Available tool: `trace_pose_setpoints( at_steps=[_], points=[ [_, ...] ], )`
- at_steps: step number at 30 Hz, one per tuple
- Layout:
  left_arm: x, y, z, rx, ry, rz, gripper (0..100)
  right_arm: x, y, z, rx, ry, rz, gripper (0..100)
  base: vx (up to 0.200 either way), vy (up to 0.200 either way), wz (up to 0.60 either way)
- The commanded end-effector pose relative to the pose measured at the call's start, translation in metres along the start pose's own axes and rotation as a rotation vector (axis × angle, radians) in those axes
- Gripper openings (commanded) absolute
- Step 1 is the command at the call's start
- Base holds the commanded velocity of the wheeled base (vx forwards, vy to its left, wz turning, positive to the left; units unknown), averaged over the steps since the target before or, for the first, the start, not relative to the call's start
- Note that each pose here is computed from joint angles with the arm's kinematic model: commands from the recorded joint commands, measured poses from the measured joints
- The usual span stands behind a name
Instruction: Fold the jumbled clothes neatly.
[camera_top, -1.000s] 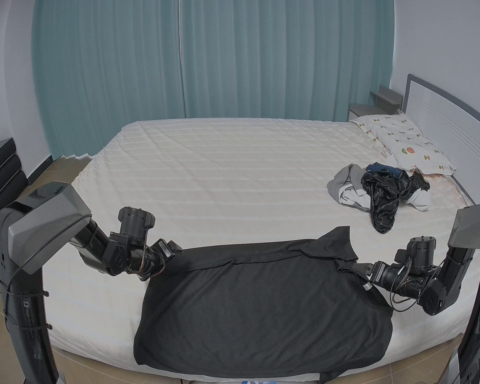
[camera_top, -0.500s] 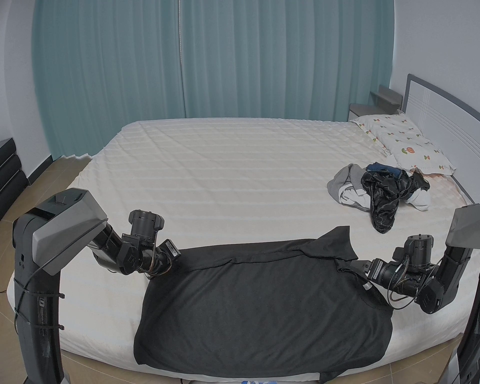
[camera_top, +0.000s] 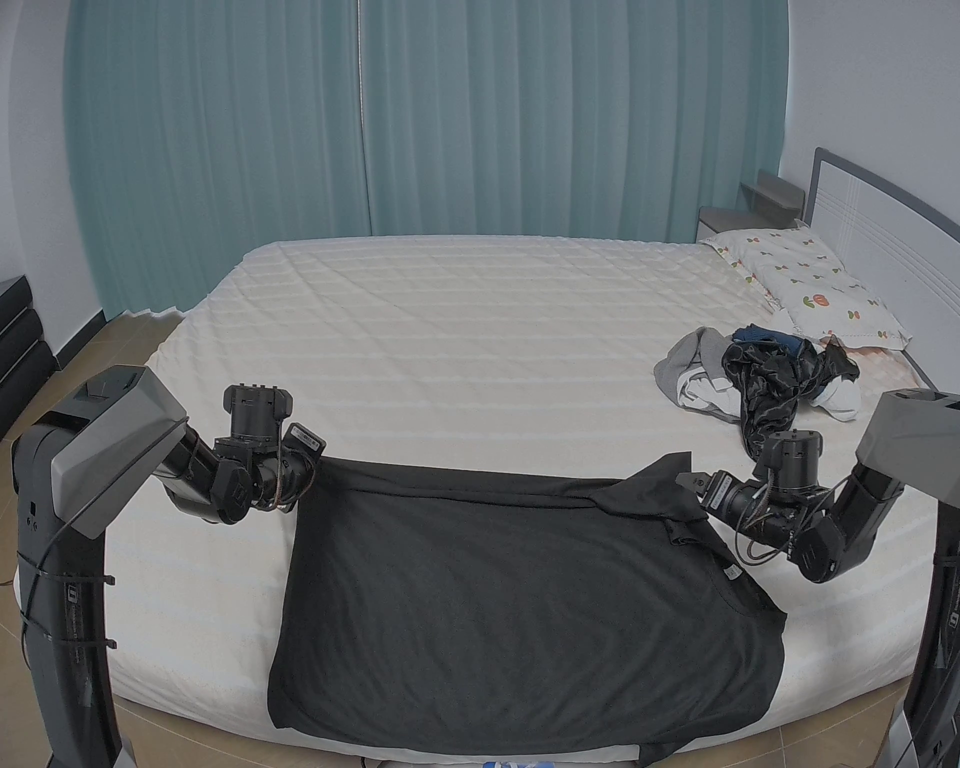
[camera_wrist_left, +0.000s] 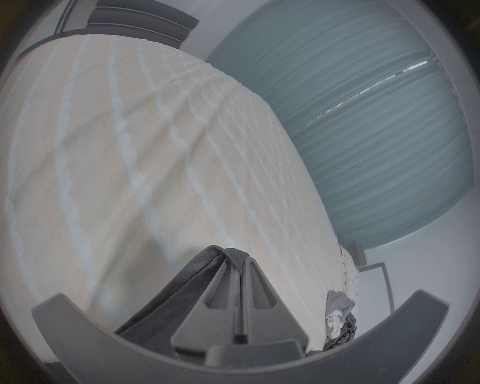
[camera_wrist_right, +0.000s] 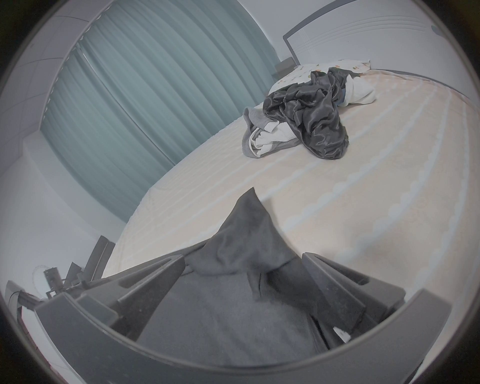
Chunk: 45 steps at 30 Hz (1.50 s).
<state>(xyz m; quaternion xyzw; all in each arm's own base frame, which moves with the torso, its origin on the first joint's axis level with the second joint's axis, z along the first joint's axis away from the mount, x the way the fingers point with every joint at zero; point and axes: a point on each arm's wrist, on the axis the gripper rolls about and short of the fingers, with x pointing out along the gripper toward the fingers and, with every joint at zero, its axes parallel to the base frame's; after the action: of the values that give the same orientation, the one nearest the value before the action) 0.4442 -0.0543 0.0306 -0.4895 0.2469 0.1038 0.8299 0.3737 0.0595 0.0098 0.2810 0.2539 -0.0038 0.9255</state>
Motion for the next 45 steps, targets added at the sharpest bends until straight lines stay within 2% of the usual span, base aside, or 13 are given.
trace_pose_setpoints(
  at_steps=[1, 15, 16, 21, 32, 42, 43, 45],
  points=[
    [0.003, 0.003, 0.011, -0.042, -0.032, -0.02, 0, 0.047, 0.002, -0.022, -0.008, 0.017, -0.049, 100, 0.0, 0.0, 0.0],
    [0.008, 0.008, 0.009, -0.043, -0.027, -0.009, 0, 0.071, 0.017, -0.028, -0.031, 0.036, -0.065, 100, 0.0, 0.0, 0.0],
    [0.008, 0.008, 0.009, -0.043, -0.026, -0.008, 0, 0.071, 0.017, -0.027, -0.031, 0.029, -0.072, 0, 0.0, 0.0, 0.0],
    [0.009, 0.009, 0.008, -0.04, -0.022, -0.003, 0, 0.067, 0.018, -0.017, -0.027, -0.01, -0.086, 0, 0.0, 0.0, 0.0],
    [0.025, 0.017, 0.003, -0.034, -0.019, 0.008, 0, 0.069, 0.027, 0.035, 0.009, -0.154, -0.032, 0, 0.0, 0.0, 0.0],
    [0.033, 0.019, 0.002, -0.034, -0.021, 0.003, 0, 0.111, 0.042, 0.055, 0.016, -0.174, -0.019, 0, 0.0, 0.0, 0.0],
    [0.033, 0.02, 0.002, -0.034, -0.02, 0.005, 0, 0.12, 0.043, 0.054, 0.018, -0.174, -0.015, 100, 0.0, 0.0, 0.0],
    [0.034, 0.02, 0.002, -0.034, -0.022, 0.006, 0, 0.129, 0.047, 0.055, 0.042, -0.194, 0.007, 100, 0.0, 0.0, 0.0]
  ],
)
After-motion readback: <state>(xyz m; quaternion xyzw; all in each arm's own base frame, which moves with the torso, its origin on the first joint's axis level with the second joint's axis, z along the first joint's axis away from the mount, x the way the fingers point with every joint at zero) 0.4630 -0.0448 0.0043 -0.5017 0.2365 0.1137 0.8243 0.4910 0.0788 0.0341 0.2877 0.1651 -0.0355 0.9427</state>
